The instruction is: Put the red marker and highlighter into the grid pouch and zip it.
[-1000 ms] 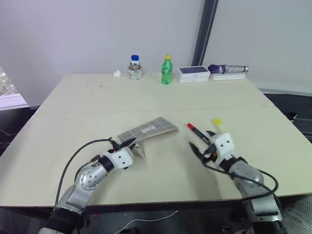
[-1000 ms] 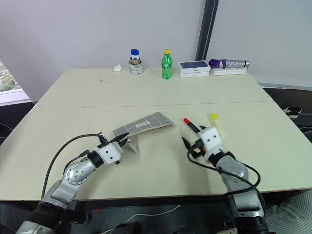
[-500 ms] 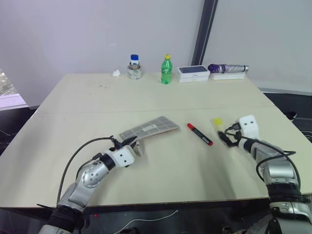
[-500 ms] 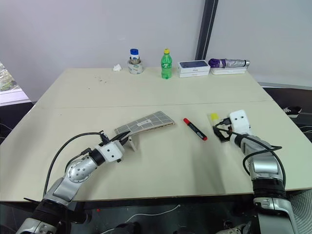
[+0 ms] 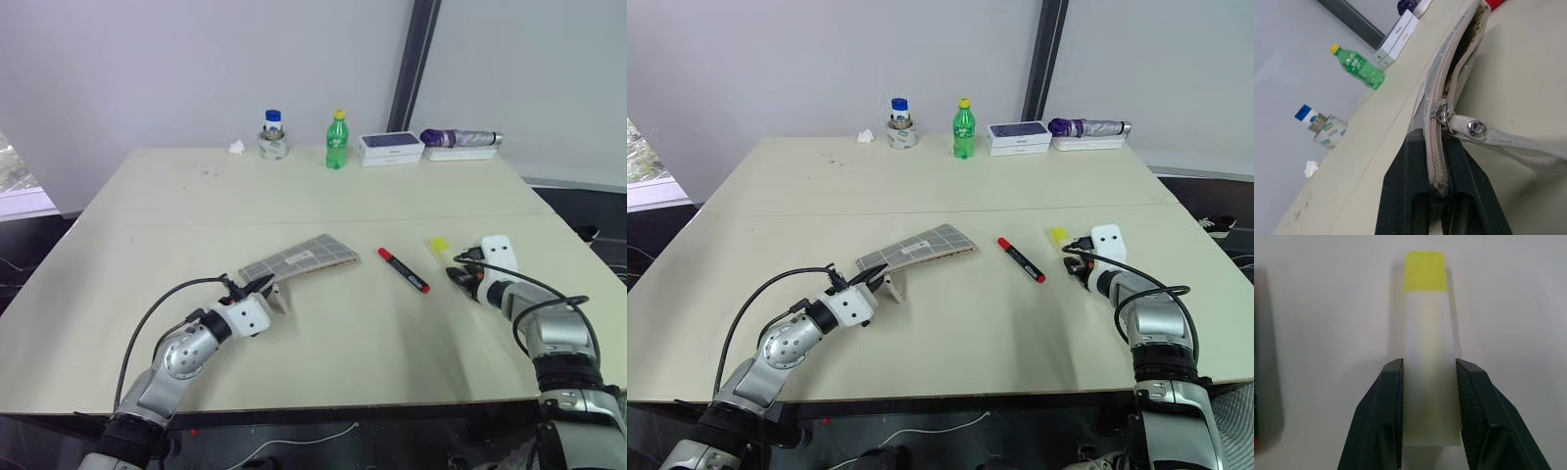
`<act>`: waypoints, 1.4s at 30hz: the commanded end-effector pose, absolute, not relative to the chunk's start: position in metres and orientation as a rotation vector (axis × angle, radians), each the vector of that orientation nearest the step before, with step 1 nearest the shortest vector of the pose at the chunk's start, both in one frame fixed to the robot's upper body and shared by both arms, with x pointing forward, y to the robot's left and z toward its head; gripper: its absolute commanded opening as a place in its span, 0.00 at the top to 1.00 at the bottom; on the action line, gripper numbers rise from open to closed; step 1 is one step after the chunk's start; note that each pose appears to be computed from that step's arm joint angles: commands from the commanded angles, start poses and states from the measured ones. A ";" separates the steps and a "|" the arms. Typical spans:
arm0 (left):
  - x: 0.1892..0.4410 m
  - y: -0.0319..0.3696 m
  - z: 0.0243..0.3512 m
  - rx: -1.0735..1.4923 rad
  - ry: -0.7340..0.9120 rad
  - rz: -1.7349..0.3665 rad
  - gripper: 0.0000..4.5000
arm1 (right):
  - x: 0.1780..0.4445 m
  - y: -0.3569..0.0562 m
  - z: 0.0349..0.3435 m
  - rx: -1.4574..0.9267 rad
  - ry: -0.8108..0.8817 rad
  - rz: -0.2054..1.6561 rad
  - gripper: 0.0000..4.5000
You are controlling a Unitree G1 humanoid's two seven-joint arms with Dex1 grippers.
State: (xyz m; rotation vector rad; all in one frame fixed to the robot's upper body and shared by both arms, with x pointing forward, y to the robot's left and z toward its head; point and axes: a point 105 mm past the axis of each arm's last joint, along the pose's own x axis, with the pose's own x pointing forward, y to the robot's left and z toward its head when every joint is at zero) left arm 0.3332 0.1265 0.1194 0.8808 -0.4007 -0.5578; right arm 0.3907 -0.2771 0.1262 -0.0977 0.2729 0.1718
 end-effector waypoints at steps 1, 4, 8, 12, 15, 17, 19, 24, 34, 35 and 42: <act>0.335 0.124 0.131 0.874 -0.450 -0.542 1.00 | 0.375 -0.206 0.194 -0.076 -0.011 0.525 0.79; 0.338 0.122 0.132 0.876 -0.455 -0.534 1.00 | 0.335 -0.154 0.183 -0.129 -0.012 0.829 0.79; 0.342 0.119 0.135 0.856 -0.461 -0.521 1.00 | 0.312 -0.131 0.166 -0.160 0.005 0.945 0.79; 0.338 0.115 0.136 0.857 -0.472 -0.543 1.00 | 0.308 -0.125 0.149 -0.199 0.040 0.957 0.79; 0.336 0.116 0.134 0.863 -0.471 -0.550 1.00 | 0.313 -0.124 0.142 -0.237 0.046 0.937 0.79; 0.335 0.117 0.134 0.862 -0.469 -0.550 1.00 | 0.314 -0.123 0.138 -0.257 0.044 0.935 0.79; 0.336 0.117 0.133 0.861 -0.467 -0.550 1.00 | 0.315 -0.123 0.132 -0.282 0.054 0.937 0.79; 0.335 0.114 0.134 0.860 -0.470 -0.560 1.00 | 0.324 -0.127 0.125 -0.331 0.063 0.911 0.79; 0.330 0.109 0.131 0.894 -0.479 -0.597 1.00 | 0.334 -0.119 0.136 -0.292 0.017 0.901 0.79; 0.330 0.108 0.131 0.893 -0.478 -0.601 1.00 | 0.335 -0.118 0.135 -0.292 0.020 0.902 0.79; 0.326 0.103 0.133 0.940 -0.495 -0.647 1.00 | 0.344 -0.116 0.131 -0.319 0.055 0.868 0.79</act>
